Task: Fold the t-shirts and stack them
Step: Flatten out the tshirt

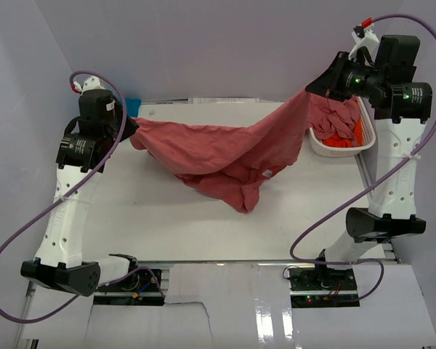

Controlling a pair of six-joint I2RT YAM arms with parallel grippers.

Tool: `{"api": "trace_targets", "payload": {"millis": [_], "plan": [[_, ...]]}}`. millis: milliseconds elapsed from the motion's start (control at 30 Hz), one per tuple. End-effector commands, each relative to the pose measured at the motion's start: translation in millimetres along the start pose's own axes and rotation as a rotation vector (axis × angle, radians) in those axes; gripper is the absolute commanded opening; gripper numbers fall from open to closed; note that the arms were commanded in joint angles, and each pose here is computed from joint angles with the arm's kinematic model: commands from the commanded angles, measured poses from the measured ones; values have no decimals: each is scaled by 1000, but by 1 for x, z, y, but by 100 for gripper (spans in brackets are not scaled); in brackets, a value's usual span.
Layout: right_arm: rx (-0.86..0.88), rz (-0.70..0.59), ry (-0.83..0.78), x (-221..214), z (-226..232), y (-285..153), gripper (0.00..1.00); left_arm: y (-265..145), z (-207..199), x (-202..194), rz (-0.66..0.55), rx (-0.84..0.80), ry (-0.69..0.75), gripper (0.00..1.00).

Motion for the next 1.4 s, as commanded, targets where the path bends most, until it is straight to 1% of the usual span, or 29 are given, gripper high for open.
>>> {"api": "trace_targets", "payload": {"millis": [0,133,167,200,267,300,333,367,467,533,600,633,667,700,733,767,867,900,933,967,1000,1033,1067,1100,1133,1167,1233,1300,1367], "plan": [[81,-203,-123,32,26,-25,8,-27,8,7,-17,38,5,0],[95,-281,-166,40,36,-37,8,-42,9,7,-13,7,6,0],[72,-291,-173,41,37,-41,8,-46,10,8,-23,1,2,0],[19,-319,-199,44,36,-48,8,-57,11,10,-46,-16,-4,0],[16,-342,-227,44,46,-57,8,-69,14,14,-83,-26,-3,0],[4,-351,-213,44,46,-59,8,-84,15,19,-131,-56,-7,0],[14,-369,-215,45,49,-62,8,-90,16,21,-154,-63,-2,0],[22,-430,-241,51,56,-71,8,-99,17,27,-196,-65,3,0],[28,-503,-227,56,61,-76,8,-117,16,41,-273,-78,21,0],[53,-457,-178,47,55,-63,8,-117,15,43,-274,-79,30,0],[51,-432,-175,36,49,-51,8,-107,22,33,-253,-48,29,0],[38,-376,-167,7,43,-37,8,-102,27,27,-250,-30,18,0],[30,-432,-198,3,43,-33,8,-94,37,13,-247,-20,4,0],[-28,-454,-192,-7,36,-29,8,-92,41,6,-248,-35,1,0],[-39,-480,-205,-18,40,-37,8,-91,46,-1,-255,-46,-5,0],[-92,-448,-201,-35,26,-24,8,-91,55,-13,-278,-72,-17,0],[-107,-401,-262,-54,27,-17,8,-89,64,-26,-310,-128,-20,0],[-125,-394,-276,-57,30,-17,8,-84,72,-39,-296,-127,-2,0],[-89,-380,-306,-63,46,-15,8,-82,74,-44,-283,-141,6,0],[-127,-400,-335,-59,53,-21,8,-81,74,-46,-282,-157,13,0],[-131,-360,-349,-65,60,-22,8,-83,76,-50,-273,-169,26,0],[-104,-338,-375,-71,78,-22,8,-85,75,-53,-256,-204,54,0],[-116,-330,-385,-74,85,-25,8,-88,75,-55,-252,-218,74,0],[-200,-340,-394,-74,84,-28,8,-89,77,-57,-243,-224,94,0],[-197,-307,-420,-83,93,-27,8,-91,78,-56,-239,-218,118,0],[-275,-289,-429,-84,89,-26,8,-91,82,-60,-204,-185,133,0],[-332,-224,-480,-83,92,-19,8,-89,79,-55,-190,-170,166,0],[-361,-199,-497,-78,94,-9,8,-87,73,-50,-180,-175,176,0],[-278,-263,-491,-62,113,-22,8,-90,58,-34,-181,-204,185,0]]}}
Point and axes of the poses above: each gripper's point midway between its finger pads, its own y axis out along the fingers, its own z axis along the line the jaws close on, x = y × z, the point moved 8 cm from there along -y, back along the fingers, and after that the axes turned 7 degrees about -y, right-handed, at the moved point
